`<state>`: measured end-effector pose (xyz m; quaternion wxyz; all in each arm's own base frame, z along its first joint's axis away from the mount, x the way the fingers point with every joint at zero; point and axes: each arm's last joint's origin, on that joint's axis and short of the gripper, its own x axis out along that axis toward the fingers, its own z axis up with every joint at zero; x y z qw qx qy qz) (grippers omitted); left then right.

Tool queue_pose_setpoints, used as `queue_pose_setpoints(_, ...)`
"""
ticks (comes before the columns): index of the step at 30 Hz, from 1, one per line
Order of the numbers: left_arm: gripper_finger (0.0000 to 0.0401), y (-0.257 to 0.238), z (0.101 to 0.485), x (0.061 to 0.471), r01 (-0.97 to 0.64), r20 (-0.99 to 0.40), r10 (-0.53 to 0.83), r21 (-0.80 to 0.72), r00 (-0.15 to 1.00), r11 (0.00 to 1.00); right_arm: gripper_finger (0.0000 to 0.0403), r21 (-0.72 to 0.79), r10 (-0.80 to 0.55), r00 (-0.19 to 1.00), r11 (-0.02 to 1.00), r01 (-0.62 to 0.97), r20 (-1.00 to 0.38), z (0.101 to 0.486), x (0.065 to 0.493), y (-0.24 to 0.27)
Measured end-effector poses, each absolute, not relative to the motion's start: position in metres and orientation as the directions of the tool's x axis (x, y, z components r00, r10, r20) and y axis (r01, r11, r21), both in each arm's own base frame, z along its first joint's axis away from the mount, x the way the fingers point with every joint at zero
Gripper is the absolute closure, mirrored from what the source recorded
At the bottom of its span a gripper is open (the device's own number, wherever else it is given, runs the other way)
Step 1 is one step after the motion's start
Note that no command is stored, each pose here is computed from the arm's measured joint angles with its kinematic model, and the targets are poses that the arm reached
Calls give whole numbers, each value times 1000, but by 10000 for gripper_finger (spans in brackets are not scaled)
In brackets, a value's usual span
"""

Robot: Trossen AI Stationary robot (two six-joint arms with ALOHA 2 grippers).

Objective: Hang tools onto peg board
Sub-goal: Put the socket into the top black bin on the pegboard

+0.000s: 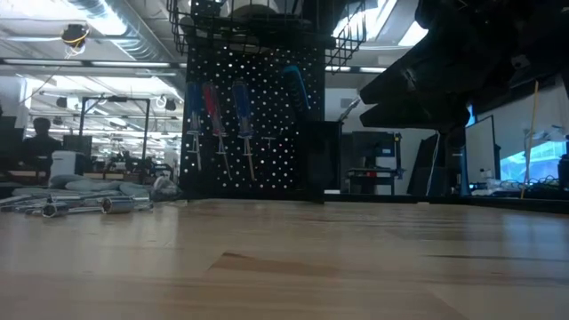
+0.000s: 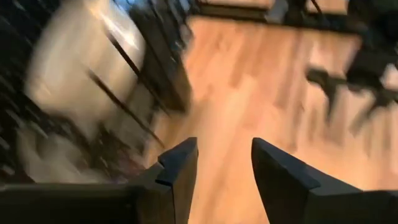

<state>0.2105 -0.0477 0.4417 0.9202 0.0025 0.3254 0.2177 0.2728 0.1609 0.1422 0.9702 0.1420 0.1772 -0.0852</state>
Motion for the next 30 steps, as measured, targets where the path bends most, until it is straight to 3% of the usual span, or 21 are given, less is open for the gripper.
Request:
queue_pose_setpoints(4,267,-85,392,194,-420,-624,370,74,688,905,204,275,-107,935,939,207,-337,146,274,162)
queue_pose_setpoints(11,270,-139,287,180,-486,-536,372,-84,758,870,204,308,-139,953,925,222,-269,153,279,160)
queue_pose_setpoints(19,270,-167,186,170,-477,-486,314,-257,816,841,204,215,1,947,974,72,-323,163,323,135)
queue_pose_setpoints(24,270,-171,155,158,-507,-516,336,-233,788,830,204,93,72,926,995,-41,-371,167,365,122)
queue_pose_setpoints(30,270,-181,145,144,-483,-604,271,-219,749,848,204,-46,79,907,993,-108,-414,165,415,108)
